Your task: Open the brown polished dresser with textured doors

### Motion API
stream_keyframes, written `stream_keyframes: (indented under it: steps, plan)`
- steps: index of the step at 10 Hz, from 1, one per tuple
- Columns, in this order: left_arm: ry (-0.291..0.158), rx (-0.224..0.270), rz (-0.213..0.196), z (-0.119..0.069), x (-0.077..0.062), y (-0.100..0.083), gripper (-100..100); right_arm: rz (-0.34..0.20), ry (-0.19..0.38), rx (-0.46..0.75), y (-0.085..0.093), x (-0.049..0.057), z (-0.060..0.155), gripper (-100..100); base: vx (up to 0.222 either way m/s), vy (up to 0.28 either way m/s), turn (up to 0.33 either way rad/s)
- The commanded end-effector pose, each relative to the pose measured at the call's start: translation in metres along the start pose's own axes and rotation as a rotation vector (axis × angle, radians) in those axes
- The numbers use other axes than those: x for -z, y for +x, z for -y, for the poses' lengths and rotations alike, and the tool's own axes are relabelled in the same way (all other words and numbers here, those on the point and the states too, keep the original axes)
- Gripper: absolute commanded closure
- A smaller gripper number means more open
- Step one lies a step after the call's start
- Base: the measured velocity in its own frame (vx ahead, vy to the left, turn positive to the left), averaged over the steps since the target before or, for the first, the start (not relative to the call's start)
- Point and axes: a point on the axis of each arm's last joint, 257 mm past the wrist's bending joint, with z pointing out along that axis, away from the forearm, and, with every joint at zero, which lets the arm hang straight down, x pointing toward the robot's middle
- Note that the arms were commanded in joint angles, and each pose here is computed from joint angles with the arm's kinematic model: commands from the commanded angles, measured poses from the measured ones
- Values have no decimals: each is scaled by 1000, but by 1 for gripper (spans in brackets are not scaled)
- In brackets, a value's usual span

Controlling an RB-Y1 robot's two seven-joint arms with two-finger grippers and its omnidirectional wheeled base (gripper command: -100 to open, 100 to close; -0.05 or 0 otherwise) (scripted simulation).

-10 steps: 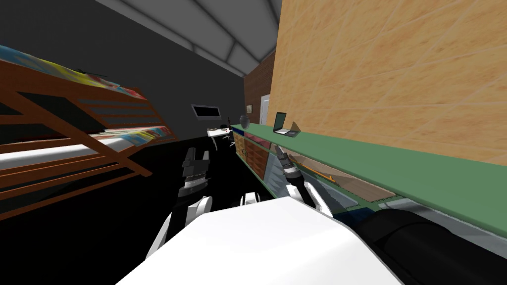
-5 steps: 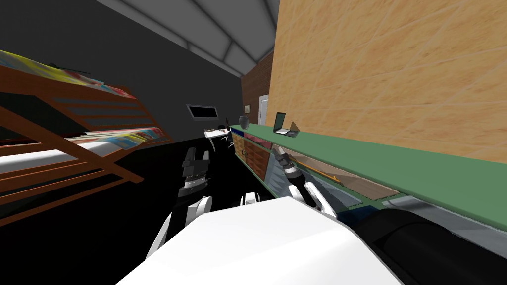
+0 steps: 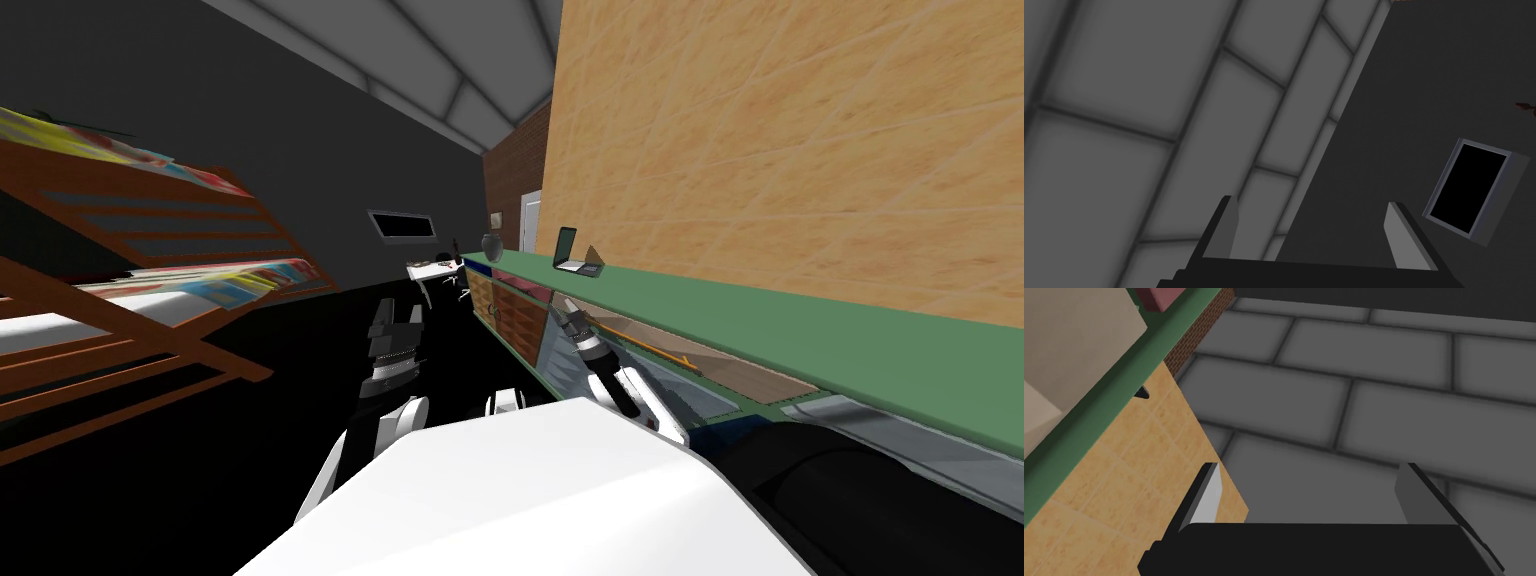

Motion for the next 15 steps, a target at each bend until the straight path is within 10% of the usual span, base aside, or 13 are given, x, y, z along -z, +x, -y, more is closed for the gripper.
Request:
stream_keyframes:
  steps: [1,15]
  plan:
    - [0,0,0,0,0,0,0,-48,9,148,10,3,9,-100,54,88,-45]
    - [0,0,0,0,0,0,0,-299,20,939,55,23,76,-100,59,83,-44]
